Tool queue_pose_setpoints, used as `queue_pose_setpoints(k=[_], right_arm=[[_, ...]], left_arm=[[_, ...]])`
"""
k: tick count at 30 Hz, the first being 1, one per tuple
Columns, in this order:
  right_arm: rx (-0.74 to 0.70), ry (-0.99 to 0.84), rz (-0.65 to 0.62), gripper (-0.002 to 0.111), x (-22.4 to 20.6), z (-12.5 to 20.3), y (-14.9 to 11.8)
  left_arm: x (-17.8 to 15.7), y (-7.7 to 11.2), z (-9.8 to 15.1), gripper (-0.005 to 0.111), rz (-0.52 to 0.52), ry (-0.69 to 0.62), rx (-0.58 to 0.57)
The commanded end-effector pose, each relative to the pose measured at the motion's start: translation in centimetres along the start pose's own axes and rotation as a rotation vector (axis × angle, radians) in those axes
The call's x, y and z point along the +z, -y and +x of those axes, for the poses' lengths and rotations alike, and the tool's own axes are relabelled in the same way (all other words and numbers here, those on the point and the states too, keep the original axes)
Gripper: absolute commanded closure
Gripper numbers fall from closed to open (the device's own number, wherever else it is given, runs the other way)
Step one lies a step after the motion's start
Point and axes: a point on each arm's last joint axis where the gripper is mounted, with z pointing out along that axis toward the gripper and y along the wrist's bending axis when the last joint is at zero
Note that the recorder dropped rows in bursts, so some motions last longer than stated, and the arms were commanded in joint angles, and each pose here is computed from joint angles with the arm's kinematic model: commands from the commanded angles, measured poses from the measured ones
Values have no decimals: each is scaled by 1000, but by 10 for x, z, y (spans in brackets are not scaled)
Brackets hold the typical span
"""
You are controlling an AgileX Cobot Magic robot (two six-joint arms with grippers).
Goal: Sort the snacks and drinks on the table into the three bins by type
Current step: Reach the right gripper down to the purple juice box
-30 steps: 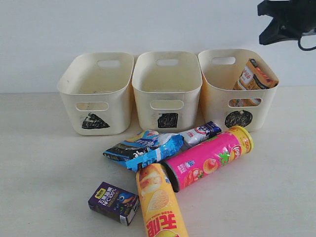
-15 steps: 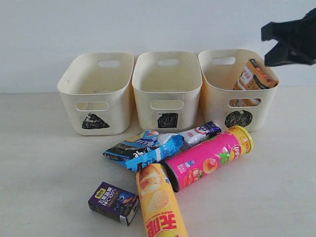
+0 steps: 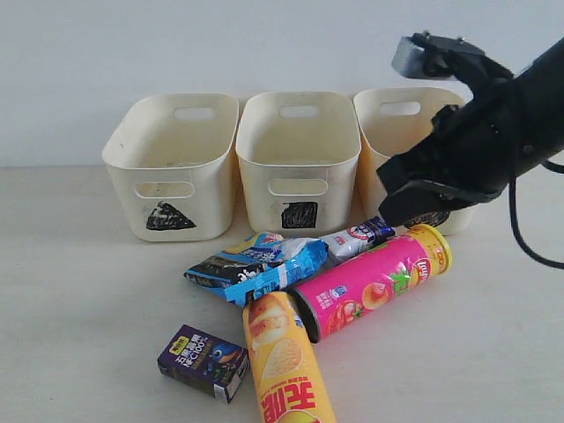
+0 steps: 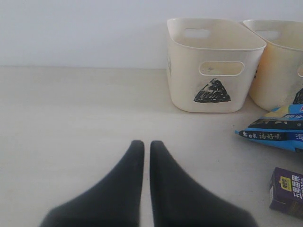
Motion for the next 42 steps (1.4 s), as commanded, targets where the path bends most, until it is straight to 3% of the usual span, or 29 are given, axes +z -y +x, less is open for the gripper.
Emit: queue_pose_setpoints(k=[1,9,21,24,27,28,30,35,42], right_arm=[[-82,-80,-63,108,5,6,-24],[-215,-122,-101,108,18,10,-61],[-175,-236,-95,107,46,16,-59],[-156,-267,-102,95,53,18,-58],[-134,-278,-102,70,58,18,-56],[-113,-287,-99,49,61,19,-55],[-90,-304,-97,36,66,20,-54],[-96,-348,-91,35,77,24,-56],[-313,-274,-78,31,93,23,-95]], left_arm=[[0,0,0,102,3,6,7],[0,0,0,102,3,6,7],[0,0,0,102,3,6,7],[0,0,0,102,3,6,7],[0,0,0,102,3,6,7],[0,0,0,102,3,6,7],[0,0,0,102,3,6,7],[0,0,0,102,3,6,7],[0,0,0,102,3,6,7]])
